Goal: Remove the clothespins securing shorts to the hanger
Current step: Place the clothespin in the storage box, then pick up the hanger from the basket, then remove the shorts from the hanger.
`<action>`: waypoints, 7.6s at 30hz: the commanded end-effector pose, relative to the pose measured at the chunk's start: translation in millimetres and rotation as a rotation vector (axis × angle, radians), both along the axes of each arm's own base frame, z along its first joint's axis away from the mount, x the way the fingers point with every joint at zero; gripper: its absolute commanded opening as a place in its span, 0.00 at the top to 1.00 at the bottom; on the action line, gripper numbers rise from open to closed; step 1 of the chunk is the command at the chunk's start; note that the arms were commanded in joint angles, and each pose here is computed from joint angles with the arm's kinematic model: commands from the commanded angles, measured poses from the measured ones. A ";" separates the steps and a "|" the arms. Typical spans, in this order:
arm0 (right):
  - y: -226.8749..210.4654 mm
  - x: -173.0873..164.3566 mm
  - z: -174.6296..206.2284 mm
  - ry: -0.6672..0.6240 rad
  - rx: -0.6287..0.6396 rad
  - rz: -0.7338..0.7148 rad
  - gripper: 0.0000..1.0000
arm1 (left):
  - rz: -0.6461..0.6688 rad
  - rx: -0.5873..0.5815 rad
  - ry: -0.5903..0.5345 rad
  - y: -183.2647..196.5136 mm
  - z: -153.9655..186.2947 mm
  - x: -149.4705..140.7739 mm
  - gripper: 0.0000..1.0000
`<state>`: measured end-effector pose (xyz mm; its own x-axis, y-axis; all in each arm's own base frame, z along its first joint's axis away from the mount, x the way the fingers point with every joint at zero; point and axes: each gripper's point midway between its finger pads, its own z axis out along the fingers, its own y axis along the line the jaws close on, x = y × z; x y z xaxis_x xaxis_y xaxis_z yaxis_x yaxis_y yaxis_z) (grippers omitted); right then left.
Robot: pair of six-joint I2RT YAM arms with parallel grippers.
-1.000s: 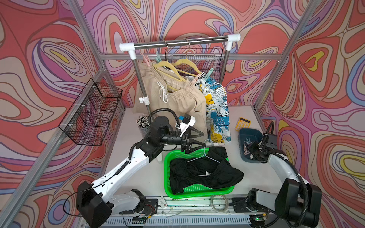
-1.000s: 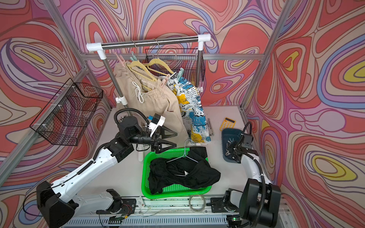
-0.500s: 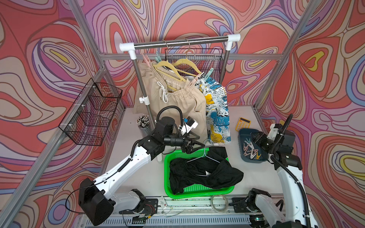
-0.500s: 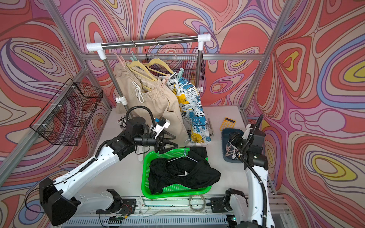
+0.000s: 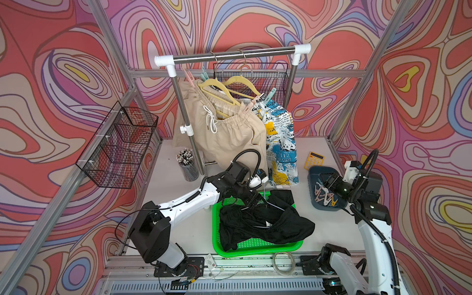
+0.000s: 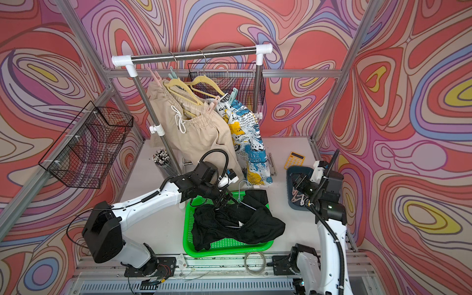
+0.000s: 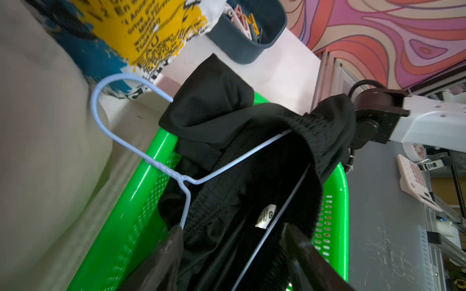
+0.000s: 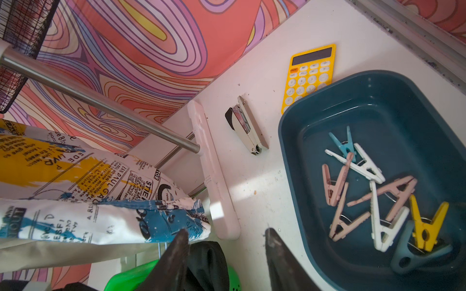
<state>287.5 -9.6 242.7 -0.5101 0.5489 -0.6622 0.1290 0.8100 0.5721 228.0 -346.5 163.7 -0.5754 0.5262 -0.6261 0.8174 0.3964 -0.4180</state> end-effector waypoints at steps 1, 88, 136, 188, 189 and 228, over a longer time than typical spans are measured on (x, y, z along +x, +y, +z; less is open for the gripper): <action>2.9 -2.2 -0.2 -0.016 -0.012 0.025 0.49 | 0.023 0.059 -0.020 3.6 -22.6 5.0 0.34; 105.6 -15.8 133.7 -0.282 0.074 0.429 0.38 | 0.205 -0.072 -0.523 43.1 183.1 18.4 1.00; 207.9 -15.4 67.8 0.050 -0.582 0.324 0.52 | 0.259 -0.108 -0.548 51.6 205.2 24.3 1.00; 114.4 -8.4 60.9 0.124 -0.565 0.083 1.00 | 0.239 -0.283 -0.611 91.1 239.0 -21.5 1.00; 115.3 -8.8 60.4 0.124 -0.561 0.088 1.00 | 0.251 -0.280 -0.612 92.4 239.0 -20.0 1.00; 103.7 -44.1 62.2 0.097 -0.418 0.108 1.00 | 0.351 -0.315 -0.675 108.3 250.1 -7.7 1.00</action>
